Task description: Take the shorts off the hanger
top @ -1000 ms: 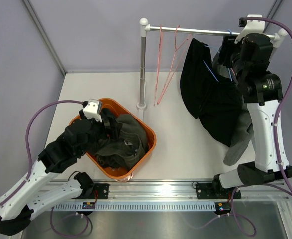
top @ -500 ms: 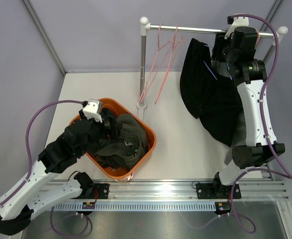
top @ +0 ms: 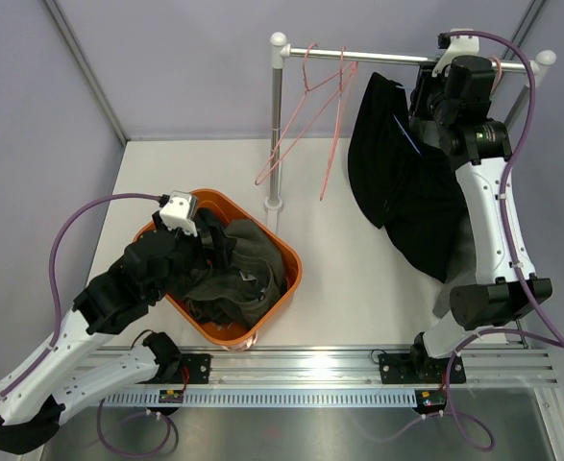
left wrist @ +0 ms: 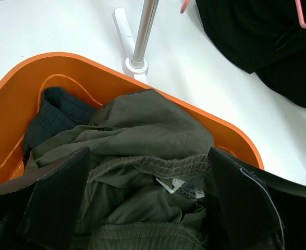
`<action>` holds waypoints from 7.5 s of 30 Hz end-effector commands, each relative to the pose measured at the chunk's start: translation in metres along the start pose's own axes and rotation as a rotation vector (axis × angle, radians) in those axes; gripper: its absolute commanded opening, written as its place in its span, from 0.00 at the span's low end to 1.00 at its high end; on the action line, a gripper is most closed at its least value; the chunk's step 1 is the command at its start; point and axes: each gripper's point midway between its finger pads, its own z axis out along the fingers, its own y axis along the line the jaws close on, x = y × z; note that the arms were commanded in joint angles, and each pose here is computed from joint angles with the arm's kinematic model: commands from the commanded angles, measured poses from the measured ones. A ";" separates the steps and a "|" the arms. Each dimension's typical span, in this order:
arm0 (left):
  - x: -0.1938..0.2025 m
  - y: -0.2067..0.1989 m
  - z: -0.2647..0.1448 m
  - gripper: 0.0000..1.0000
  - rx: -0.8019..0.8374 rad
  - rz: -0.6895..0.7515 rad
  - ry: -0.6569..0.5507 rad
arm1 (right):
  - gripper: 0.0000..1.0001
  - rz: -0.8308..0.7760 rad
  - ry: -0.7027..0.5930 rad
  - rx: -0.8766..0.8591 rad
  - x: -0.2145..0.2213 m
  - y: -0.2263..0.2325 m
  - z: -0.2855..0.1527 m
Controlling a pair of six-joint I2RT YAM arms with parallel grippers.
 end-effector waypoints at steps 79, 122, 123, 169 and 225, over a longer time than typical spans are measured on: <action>-0.107 -0.153 -0.021 0.96 0.501 0.008 -0.120 | 0.00 0.190 0.120 -0.316 0.054 0.085 -0.185; -0.073 -0.270 0.132 0.86 0.434 0.121 -0.081 | 0.00 0.169 0.128 -0.412 0.073 0.085 -0.238; -0.073 -0.266 0.136 0.86 0.424 0.120 -0.079 | 0.00 0.170 0.130 -0.412 0.073 0.085 -0.238; -0.049 -0.171 0.245 0.00 0.029 0.180 0.086 | 0.00 0.178 0.097 -0.432 0.066 0.085 -0.245; -0.319 -0.139 -0.102 0.00 0.239 0.279 -0.720 | 0.00 0.209 -0.020 -0.283 0.023 0.084 -0.192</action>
